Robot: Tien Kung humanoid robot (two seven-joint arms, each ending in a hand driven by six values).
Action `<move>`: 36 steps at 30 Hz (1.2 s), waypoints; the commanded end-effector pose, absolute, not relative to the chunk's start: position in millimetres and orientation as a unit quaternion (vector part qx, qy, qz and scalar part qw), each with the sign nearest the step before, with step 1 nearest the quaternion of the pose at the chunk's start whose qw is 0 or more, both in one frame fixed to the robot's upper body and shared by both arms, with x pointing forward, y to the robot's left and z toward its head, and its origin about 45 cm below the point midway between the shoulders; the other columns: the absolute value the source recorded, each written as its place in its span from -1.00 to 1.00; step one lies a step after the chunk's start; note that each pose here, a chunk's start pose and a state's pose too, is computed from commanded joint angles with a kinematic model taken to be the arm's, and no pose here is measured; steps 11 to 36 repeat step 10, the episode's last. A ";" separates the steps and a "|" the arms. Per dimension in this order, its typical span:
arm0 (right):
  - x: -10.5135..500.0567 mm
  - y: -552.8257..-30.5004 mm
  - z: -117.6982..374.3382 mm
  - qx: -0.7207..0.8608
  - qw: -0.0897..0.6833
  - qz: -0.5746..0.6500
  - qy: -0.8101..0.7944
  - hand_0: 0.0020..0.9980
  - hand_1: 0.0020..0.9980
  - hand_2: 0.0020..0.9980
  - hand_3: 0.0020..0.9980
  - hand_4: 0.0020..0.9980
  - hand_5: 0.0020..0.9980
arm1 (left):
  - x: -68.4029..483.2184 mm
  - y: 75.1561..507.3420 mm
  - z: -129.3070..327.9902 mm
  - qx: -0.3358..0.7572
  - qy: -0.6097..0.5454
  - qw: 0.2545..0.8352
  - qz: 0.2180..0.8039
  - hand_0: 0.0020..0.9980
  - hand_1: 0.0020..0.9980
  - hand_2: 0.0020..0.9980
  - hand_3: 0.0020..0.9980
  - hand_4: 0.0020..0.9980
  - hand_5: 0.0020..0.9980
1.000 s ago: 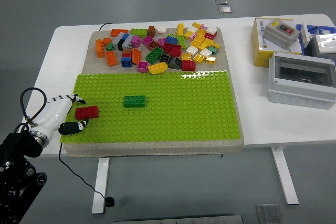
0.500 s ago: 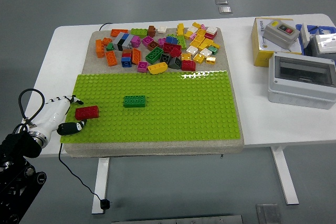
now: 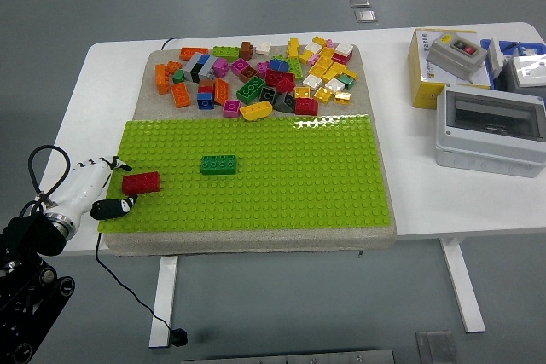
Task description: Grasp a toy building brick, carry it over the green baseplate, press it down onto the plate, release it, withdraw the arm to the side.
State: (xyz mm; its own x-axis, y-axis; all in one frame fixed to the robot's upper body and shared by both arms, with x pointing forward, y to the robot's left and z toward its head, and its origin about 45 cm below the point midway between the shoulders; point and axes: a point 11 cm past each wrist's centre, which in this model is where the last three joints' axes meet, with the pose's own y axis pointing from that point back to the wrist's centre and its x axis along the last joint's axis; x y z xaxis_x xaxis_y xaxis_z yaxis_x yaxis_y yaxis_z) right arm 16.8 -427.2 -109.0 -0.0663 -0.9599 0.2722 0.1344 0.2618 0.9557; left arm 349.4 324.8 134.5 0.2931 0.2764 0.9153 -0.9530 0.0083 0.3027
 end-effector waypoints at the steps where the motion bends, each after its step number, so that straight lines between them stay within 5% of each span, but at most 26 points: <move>1: 16.9 -427.3 -109.0 0.374 0.572 -0.478 -0.551 0.38 0.26 0.29 0.43 -0.46 0.89 | 349.5 324.7 134.6 0.504 -0.335 0.626 0.491 1.00 0.88 0.88 0.32 0.36 -0.52; 36: 17.8 -427.8 -108.7 0.375 0.573 -0.477 -0.551 0.38 0.26 0.29 0.44 -0.46 0.89 | 350.0 323.9 135.0 0.502 -0.335 0.627 0.493 1.00 0.87 0.87 0.23 0.34 -0.53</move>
